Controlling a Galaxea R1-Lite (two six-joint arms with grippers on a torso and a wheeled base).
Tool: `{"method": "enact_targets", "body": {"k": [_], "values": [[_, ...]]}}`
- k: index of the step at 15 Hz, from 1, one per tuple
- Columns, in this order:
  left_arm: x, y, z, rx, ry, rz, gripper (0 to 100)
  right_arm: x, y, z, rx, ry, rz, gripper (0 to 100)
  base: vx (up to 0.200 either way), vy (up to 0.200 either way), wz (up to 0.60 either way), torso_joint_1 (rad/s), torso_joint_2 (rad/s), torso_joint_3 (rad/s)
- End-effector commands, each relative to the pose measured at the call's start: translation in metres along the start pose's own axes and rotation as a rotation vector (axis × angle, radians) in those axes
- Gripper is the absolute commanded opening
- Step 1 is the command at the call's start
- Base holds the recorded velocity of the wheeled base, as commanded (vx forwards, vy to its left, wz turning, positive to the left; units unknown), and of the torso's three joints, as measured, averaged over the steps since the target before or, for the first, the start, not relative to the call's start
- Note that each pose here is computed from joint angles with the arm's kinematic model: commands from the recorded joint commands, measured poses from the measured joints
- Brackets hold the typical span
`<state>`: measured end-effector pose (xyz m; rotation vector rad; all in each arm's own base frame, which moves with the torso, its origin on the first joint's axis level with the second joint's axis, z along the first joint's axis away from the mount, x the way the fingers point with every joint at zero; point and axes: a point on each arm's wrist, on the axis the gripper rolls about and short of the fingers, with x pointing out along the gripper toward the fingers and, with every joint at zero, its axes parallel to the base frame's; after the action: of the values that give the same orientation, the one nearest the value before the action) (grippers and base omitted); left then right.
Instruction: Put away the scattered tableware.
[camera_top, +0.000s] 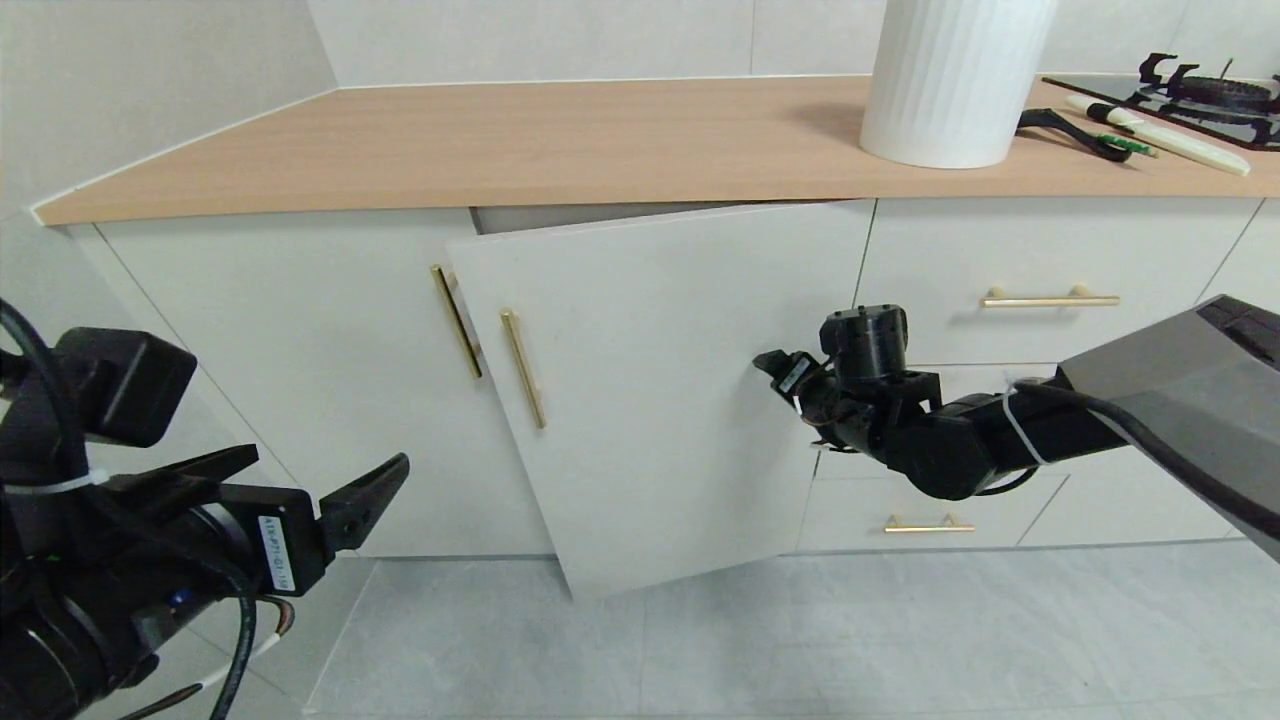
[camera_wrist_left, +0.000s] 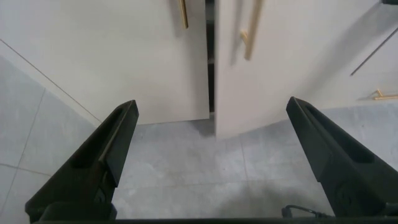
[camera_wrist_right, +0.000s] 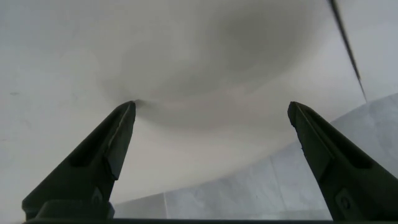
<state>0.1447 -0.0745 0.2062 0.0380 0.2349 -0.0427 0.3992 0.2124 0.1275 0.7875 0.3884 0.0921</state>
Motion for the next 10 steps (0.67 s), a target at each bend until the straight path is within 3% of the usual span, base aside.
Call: {"method": "enact_targets", "body": {"k": [1,10], "values": [[0.001,0.000,0.000,0.002,0.004,0.001,100,0.008,-0.004,-0.002,0.004,-0.011,-0.014,100,0.000,0.000,0.00,0.000,0.00,0.000],[0.005,-0.002,-0.003,0.010,0.023,0.002,100,0.029,-0.008,0.011,0.012,-0.049,-0.049,100,0.000,0.000,0.00,0.000,0.00,0.000]]}}
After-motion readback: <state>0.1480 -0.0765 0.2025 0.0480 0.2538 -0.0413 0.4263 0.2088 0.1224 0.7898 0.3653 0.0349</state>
